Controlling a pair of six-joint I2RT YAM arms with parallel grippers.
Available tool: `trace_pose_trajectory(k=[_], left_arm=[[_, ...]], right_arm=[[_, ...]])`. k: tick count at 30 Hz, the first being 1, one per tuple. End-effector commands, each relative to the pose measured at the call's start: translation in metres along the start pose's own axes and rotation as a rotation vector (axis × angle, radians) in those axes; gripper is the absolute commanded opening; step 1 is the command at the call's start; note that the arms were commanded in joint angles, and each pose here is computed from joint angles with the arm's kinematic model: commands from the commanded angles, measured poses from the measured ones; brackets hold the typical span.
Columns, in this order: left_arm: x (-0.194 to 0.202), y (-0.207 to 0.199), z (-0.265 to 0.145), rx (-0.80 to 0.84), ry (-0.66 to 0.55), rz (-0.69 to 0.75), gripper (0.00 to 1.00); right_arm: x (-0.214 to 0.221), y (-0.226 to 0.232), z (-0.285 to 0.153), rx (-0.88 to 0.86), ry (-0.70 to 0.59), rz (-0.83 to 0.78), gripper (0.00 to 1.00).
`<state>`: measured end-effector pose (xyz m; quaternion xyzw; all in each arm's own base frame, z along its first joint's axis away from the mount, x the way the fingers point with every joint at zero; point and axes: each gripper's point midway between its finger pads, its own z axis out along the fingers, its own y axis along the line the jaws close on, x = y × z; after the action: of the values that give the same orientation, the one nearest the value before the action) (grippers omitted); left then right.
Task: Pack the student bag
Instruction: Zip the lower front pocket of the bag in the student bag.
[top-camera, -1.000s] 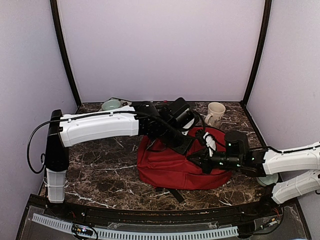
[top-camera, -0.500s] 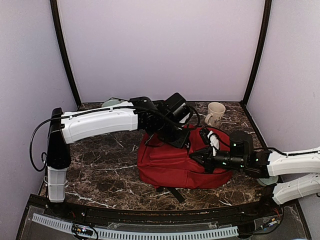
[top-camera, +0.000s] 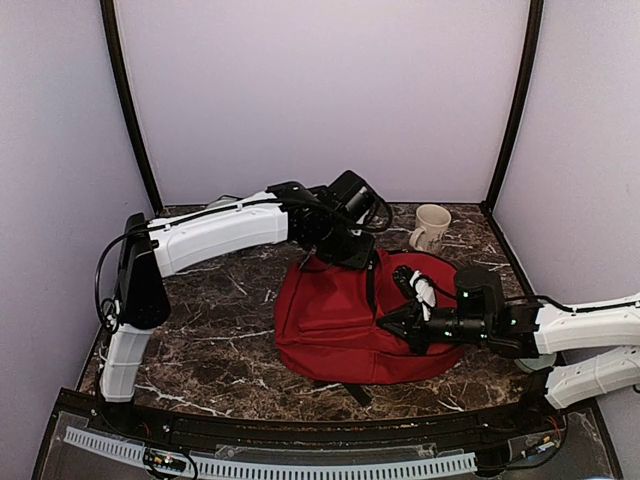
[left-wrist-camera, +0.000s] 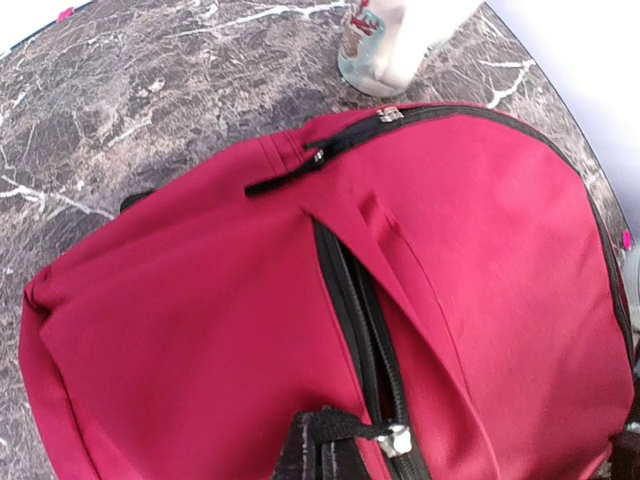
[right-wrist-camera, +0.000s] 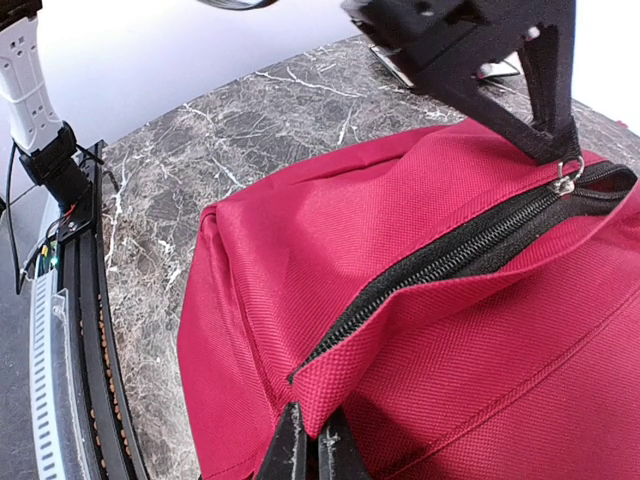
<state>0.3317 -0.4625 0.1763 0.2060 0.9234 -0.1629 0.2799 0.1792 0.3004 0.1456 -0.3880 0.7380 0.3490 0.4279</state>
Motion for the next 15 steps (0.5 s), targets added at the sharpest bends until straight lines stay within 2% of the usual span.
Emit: trace_pose_trajectory(k=[1,15], left_arm=[[-0.044,0.012,-0.01,-0.023,-0.132,-0.035,0.0],[-0.067,0.028,0.016,-0.017,-0.178,-0.125,0.0]], right_arm=[[0.019,0.017,-0.001,-0.077,0.067,-0.006,0.0],[0.021,0.021,-0.001,-0.098,0.069,-0.008,0.0]])
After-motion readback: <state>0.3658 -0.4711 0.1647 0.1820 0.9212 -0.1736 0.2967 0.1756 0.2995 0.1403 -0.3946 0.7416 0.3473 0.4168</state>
